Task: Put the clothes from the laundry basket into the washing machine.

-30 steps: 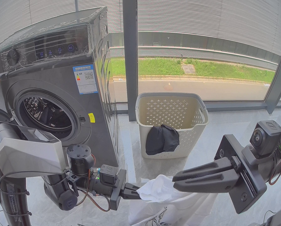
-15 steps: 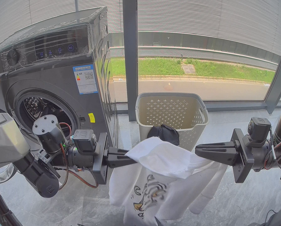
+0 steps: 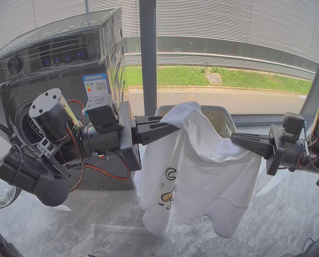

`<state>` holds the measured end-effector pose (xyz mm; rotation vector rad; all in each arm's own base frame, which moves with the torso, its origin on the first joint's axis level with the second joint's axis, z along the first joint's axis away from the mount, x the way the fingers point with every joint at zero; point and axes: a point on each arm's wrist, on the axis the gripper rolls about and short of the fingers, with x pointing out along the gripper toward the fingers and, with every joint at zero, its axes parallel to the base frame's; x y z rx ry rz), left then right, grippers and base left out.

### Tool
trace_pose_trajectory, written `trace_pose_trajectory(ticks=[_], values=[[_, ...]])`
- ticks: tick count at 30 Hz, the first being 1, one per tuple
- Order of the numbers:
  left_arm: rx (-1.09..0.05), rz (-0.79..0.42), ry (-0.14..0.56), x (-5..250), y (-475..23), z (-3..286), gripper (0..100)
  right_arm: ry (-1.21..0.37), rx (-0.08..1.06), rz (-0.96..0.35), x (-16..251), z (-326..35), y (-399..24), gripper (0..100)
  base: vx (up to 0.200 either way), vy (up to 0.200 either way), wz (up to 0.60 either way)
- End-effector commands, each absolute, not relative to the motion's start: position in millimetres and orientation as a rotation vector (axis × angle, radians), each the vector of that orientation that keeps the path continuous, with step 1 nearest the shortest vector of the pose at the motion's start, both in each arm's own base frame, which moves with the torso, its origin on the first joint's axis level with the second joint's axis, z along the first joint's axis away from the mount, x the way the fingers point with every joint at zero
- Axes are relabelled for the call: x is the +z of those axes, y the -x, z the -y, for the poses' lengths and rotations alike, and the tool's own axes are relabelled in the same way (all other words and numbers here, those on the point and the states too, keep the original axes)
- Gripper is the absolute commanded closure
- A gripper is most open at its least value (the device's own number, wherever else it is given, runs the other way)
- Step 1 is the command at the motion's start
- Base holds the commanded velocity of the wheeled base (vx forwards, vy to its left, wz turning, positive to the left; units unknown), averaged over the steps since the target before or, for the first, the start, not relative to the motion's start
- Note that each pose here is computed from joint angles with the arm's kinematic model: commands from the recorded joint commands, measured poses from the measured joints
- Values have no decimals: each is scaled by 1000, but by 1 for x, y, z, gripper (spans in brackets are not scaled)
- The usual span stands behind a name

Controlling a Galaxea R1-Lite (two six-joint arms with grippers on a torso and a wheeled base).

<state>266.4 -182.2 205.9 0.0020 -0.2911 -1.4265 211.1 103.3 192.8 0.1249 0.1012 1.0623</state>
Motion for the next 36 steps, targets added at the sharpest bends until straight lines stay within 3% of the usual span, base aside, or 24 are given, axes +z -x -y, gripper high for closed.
trace_pose_trajectory(ticks=[1,13,32,33,36], values=[[-1413,346,-2,243,-247,176,100,-112,1026,1,217,-94,-214,100,0,0,0],[-1324,289,19,237,-240,171,100,-95,972,98,237,-74,-196,100,0,0,0],[-1341,263,24,232,-229,171,100,-90,961,99,234,-67,-185,100,0,0,0],[-1343,263,25,232,-229,171,100,-91,959,91,232,-66,-184,0,0,0,0],[-1344,263,25,232,-229,172,100,-99,954,72,227,-65,-183,0,0,0,0]])
